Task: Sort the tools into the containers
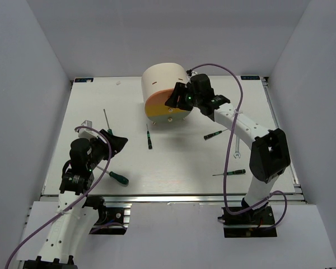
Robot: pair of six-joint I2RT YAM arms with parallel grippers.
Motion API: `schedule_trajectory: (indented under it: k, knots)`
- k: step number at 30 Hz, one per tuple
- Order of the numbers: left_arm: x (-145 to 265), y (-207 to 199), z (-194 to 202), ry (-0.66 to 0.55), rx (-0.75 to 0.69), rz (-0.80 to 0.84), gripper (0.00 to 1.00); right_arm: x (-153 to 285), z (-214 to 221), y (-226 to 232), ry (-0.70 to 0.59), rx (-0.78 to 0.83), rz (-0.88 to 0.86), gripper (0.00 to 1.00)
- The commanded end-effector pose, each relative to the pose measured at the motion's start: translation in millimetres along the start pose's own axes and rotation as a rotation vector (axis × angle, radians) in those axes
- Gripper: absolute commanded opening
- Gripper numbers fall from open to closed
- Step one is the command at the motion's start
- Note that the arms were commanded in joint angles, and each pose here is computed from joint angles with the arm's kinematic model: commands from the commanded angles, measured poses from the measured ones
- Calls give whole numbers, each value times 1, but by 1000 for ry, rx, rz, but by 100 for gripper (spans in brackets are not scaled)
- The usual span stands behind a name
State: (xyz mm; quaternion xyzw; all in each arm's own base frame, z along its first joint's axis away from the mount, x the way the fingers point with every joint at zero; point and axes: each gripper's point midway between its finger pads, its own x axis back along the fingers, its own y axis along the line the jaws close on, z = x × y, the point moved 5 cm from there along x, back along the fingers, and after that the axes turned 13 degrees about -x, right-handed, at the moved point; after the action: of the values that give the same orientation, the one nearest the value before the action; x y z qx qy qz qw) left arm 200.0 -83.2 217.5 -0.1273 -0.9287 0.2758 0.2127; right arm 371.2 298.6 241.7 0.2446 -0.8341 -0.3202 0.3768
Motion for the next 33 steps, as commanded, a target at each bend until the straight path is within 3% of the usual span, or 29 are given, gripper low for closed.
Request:
schedule_trajectory:
  k: [1, 15, 23, 33]
  knots:
    - [1, -1, -5, -25, -3, -1, 71, 0, -26, 26, -102, -29, -59, 60]
    - [0, -1, -4, -28, -11, 4, 71, -9, -38, 28, -160, -63, -40, 44]
    - [3, -2, -5, -39, -9, 6, 71, -11, -35, 21, -162, -52, -24, 24]
    - [5, -4, -7, -46, -10, 15, 71, 20, -2, 1, -117, -77, 4, 22]
